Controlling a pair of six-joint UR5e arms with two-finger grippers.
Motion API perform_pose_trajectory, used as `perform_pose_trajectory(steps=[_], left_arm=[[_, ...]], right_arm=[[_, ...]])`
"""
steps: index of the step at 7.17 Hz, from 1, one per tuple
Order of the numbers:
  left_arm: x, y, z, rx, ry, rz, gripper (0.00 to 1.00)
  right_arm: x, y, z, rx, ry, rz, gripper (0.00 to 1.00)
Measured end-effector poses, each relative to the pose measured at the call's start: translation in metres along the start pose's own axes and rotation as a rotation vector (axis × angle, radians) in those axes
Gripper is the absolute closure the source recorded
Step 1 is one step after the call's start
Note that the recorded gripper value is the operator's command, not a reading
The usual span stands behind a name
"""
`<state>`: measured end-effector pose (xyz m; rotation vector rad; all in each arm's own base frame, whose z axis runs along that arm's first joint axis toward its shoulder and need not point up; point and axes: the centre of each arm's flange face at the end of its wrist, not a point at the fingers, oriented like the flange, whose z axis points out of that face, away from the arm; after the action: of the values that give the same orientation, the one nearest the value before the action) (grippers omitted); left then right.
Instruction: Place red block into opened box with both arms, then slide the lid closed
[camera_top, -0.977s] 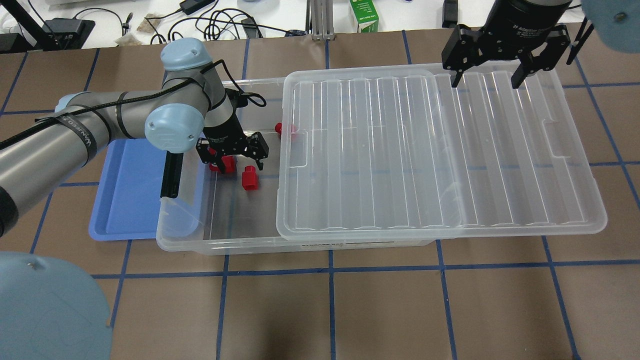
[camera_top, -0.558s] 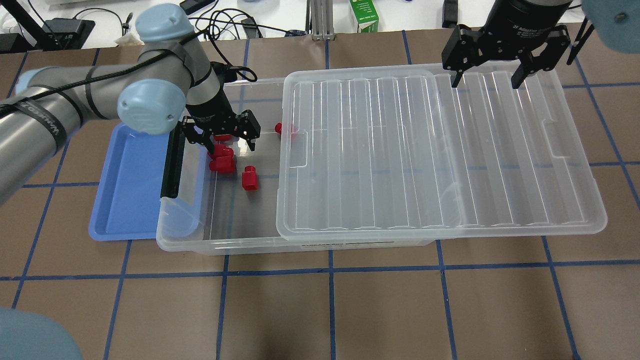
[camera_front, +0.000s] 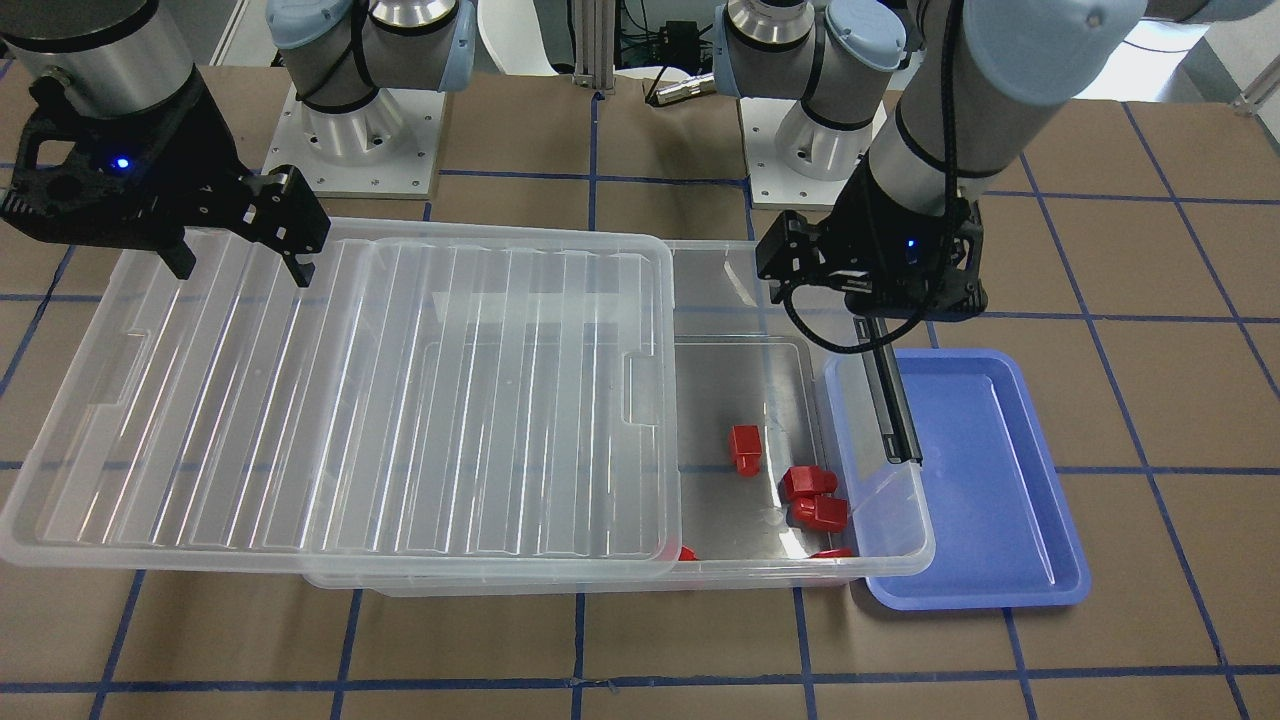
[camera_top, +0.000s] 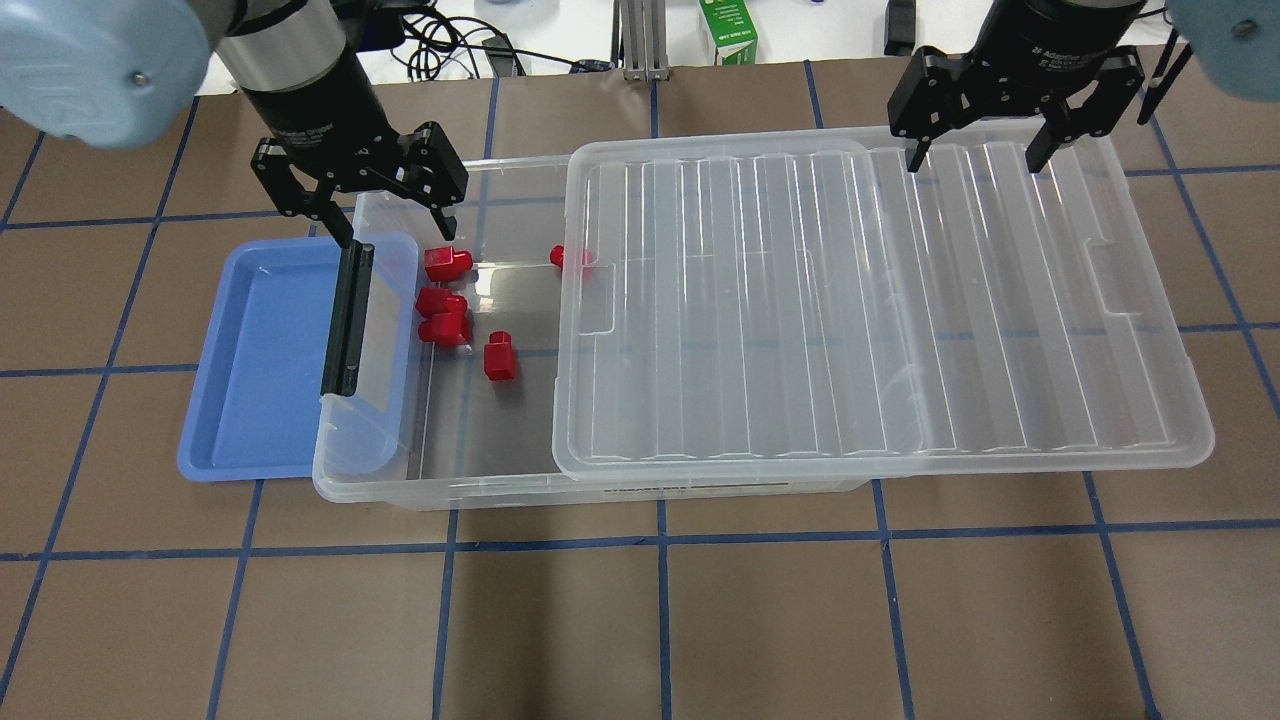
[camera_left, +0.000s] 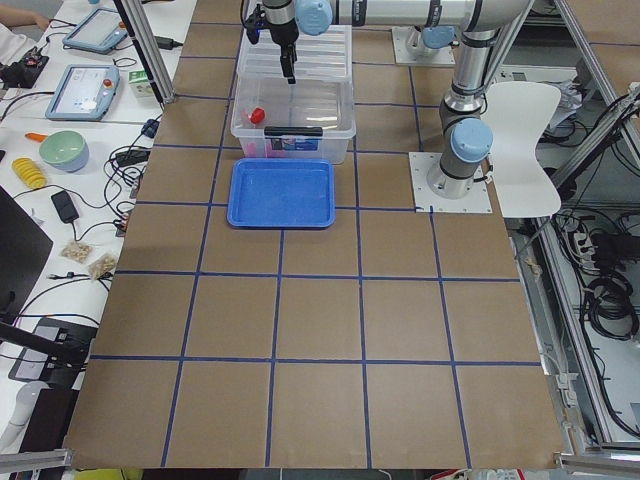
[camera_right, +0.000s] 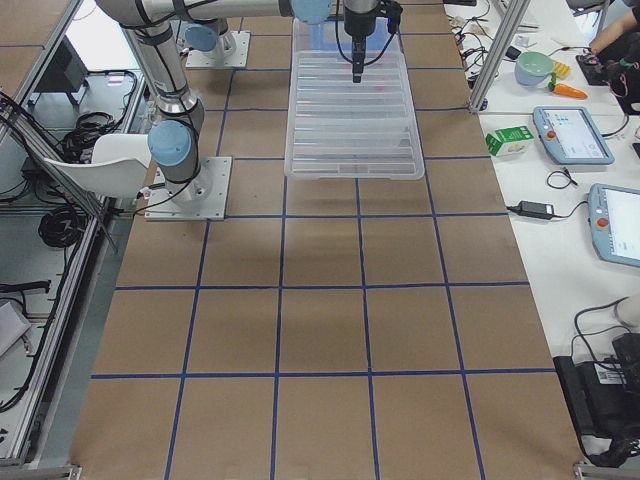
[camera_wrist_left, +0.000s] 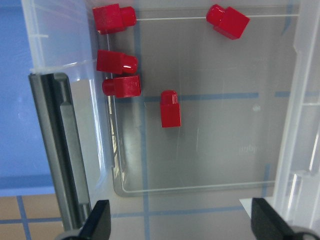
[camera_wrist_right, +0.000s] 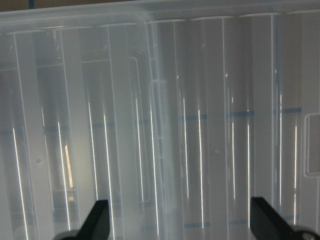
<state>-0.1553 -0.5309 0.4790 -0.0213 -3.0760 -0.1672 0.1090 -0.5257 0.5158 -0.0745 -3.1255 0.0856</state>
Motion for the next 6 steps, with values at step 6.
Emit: perform_pose_trajectory(steps=[6], left_arm=[[-0.023,0.056,0.018,-0.023,-0.074,-0.019,0.0]], right_arm=[[0.25,-0.016,0.088,-0.029,0.011,-0.113,0.0]])
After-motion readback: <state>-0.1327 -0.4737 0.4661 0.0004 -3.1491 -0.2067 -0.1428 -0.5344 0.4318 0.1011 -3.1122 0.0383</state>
